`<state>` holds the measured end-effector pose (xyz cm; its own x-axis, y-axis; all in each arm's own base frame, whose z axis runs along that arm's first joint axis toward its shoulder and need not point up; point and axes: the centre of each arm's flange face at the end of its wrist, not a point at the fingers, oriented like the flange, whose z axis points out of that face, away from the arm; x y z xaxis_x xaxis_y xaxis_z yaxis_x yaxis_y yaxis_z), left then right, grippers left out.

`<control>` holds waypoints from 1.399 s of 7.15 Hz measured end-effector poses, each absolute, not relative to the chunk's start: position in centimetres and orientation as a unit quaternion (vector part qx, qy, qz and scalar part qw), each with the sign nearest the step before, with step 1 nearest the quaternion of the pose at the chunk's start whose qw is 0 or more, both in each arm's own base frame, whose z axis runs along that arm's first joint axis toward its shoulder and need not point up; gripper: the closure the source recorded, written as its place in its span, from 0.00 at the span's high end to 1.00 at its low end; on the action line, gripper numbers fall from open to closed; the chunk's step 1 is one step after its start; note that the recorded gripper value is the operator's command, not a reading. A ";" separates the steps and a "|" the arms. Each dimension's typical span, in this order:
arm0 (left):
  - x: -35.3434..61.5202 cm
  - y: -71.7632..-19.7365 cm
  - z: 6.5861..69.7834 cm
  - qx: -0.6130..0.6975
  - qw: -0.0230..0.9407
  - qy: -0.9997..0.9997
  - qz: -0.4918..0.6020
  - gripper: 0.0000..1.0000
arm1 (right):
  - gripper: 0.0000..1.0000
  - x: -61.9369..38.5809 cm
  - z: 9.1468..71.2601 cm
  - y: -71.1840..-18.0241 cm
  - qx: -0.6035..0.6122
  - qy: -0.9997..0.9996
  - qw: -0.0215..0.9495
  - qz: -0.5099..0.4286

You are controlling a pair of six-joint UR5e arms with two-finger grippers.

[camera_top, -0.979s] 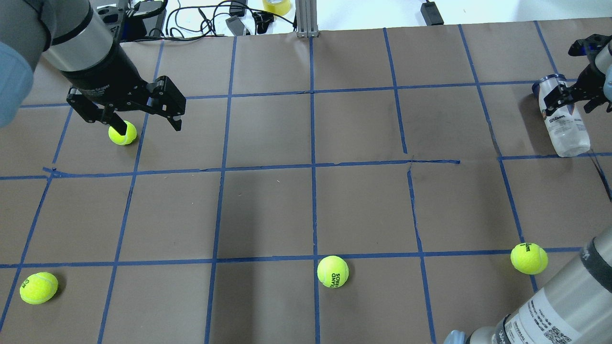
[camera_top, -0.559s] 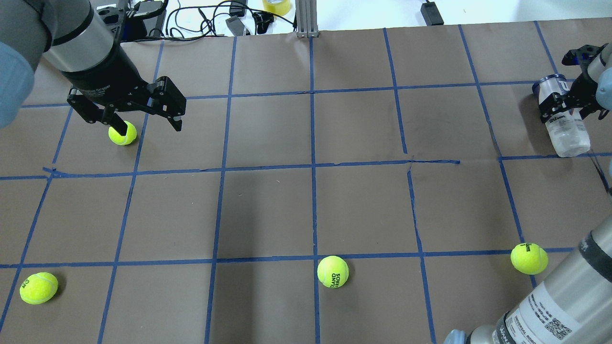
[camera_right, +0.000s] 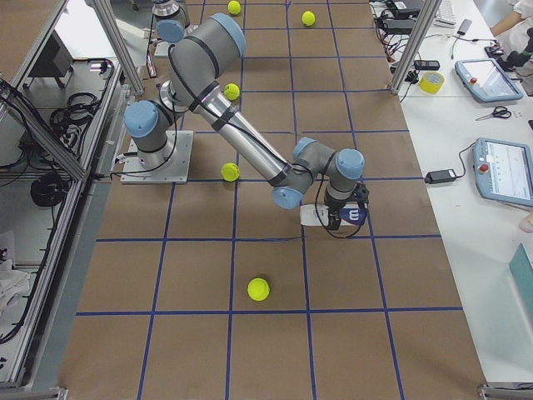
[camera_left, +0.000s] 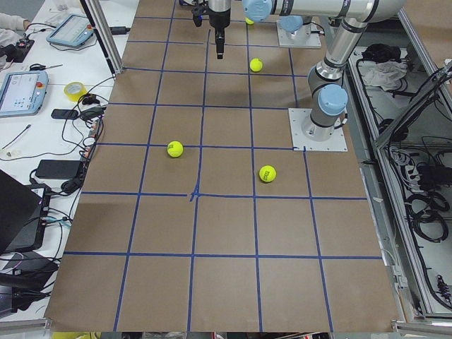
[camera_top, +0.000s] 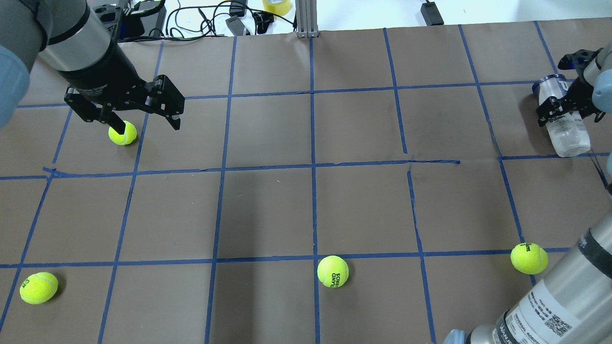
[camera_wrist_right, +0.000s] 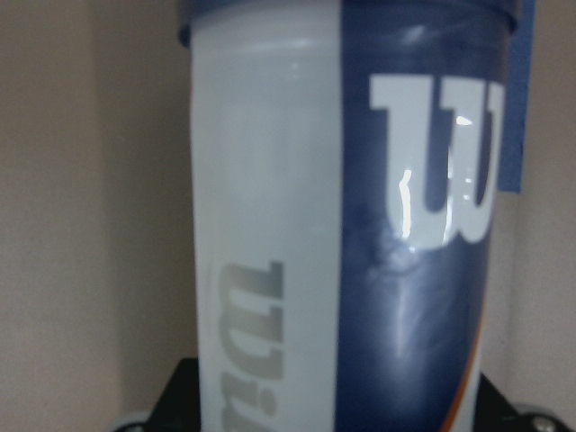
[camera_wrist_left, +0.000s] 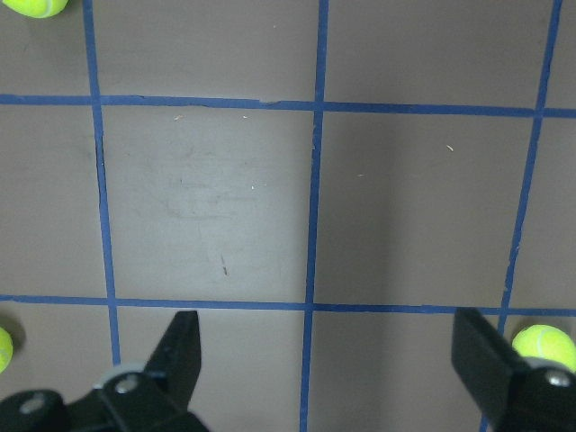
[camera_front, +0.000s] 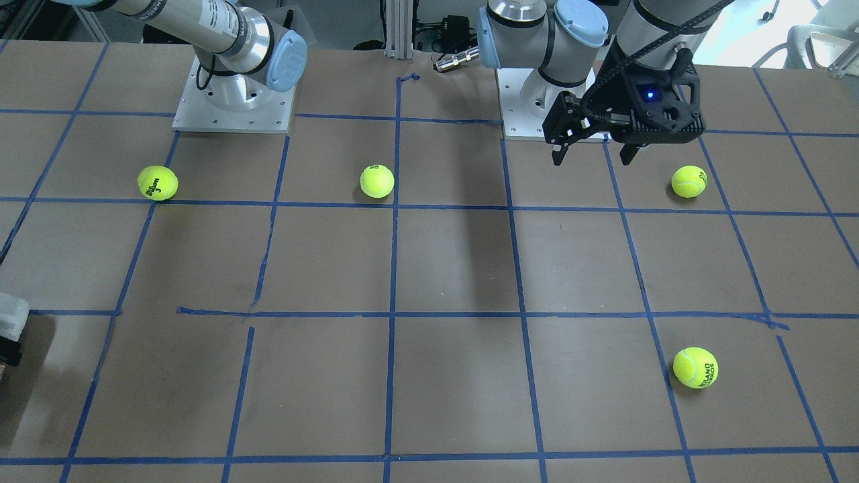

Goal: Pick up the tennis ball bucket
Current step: 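Carry the can with the right gripper across toward the left gripper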

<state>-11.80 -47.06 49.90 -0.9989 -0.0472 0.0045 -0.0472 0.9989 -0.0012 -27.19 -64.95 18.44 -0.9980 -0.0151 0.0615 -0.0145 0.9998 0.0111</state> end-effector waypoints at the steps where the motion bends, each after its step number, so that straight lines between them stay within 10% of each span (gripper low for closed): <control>1: -11.8 -47.0 49.9 0.023 0.002 -1.000 0.000 1.00 | 0.73 -27.2 18.4 -64.9 0.014 -0.999 0.031 -0.006; 10: -11.8 -47.2 49.7 0.023 0.002 -1.000 -0.002 1.00 | 0.73 -4.1 26.8 -71.6 0.197 -0.979 0.050 0.037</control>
